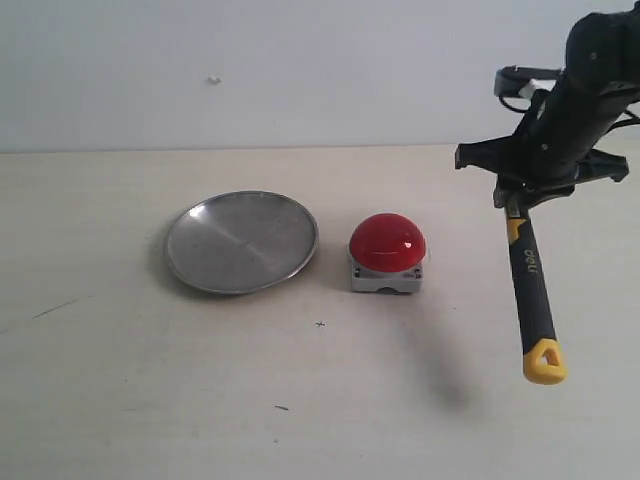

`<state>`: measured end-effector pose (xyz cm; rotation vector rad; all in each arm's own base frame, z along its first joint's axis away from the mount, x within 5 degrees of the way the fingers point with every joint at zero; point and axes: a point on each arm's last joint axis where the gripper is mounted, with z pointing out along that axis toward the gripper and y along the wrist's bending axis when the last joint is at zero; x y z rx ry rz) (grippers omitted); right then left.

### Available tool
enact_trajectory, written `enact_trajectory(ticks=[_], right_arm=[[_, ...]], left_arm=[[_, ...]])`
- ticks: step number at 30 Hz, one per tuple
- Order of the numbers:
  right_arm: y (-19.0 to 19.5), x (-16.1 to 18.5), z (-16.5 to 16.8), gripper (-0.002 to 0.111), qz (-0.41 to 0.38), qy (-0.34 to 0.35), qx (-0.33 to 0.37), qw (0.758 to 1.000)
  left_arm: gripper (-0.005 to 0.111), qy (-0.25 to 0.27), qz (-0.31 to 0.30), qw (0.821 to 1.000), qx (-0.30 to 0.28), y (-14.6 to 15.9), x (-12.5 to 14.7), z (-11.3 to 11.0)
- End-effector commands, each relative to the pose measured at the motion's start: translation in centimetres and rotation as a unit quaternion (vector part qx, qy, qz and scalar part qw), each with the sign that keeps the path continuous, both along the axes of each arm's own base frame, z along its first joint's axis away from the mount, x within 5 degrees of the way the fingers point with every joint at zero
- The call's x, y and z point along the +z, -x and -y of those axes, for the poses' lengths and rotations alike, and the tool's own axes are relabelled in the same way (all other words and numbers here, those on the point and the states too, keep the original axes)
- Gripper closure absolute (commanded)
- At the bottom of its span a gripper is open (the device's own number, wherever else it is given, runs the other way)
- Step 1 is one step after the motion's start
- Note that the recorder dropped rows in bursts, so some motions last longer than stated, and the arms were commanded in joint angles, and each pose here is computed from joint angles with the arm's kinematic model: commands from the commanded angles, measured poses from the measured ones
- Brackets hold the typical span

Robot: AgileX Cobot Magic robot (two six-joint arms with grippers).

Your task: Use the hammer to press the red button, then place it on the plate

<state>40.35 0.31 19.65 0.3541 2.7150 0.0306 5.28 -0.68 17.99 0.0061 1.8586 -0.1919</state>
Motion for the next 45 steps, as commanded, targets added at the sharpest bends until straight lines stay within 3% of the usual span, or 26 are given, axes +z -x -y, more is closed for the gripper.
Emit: enact_trajectory(ticks=[1,6,9,18,22,24,29,31,34,36,37,41,43,45], right_arm=[[3.3,5.7,0.1,0.108,0.105,0.002,0.007,0.994],[11.5,13.8,0.2,0.108,0.251,0.008,0.019,0.968],[15.0,15.7,0.2,0.108,0.288,0.008,0.021,0.957],[22.8,17.6,0.1,0.108,0.350,0.022,0.050,0.935],[24.5,17.7,0.1,0.108,0.367,0.047,0.077,0.926],[24.9,17.6,-0.1,0.108,0.374,0.031,0.074,0.924],[24.6,17.6,-0.6,0.108,0.375,0.008,0.090,0.923],[24.4,17.4,-0.6,0.108,0.372,0.004,0.091,0.924],[24.2,17.4,-0.8,0.108,0.372,-0.004,0.092,0.924],[24.2,17.5,-0.7,0.108,0.377,-0.004,0.091,0.922],[24.2,17.5,-0.8,0.108,0.380,-0.005,0.090,0.921],[24.1,17.7,-0.8,0.108,0.391,-0.008,0.087,0.916],[24.1,17.8,-0.8,0.108,0.395,-0.013,0.084,0.915],[24.1,17.8,-0.8,0.108,0.397,-0.013,0.084,0.914]], left_arm=[[0.107,0.000,0.004,1.000,0.002,0.0,0.1,0.0],[0.107,0.000,0.004,1.000,0.002,0.0,0.1,0.0],[0.107,0.000,0.004,1.000,0.002,0.0,0.1,0.0],[0.107,-0.002,0.005,1.000,0.002,0.0,0.1,0.0],[0.107,-0.068,0.035,0.997,-0.005,-0.1,0.4,-0.2],[0.107,-0.061,0.070,0.996,-0.007,-0.2,1.1,-0.1],[0.107,0.110,0.158,0.981,0.001,-0.3,3.1,0.2],[0.107,0.137,0.192,0.972,-0.002,-0.2,3.8,0.2],[0.107,0.241,0.241,0.940,-0.011,0.1,5.1,0.2],[0.107,0.358,0.225,0.906,-0.014,0.1,5.3,0.2],[0.107,0.383,0.223,0.896,-0.017,0.2,5.4,0.2],[0.107,0.385,0.283,0.875,-0.077,0.9,6.7,0.7],[0.107,0.361,0.344,0.856,-0.138,1.7,7.9,1.4],[0.107,0.328,0.363,0.852,-0.184,1.8,8.9,2.2]])
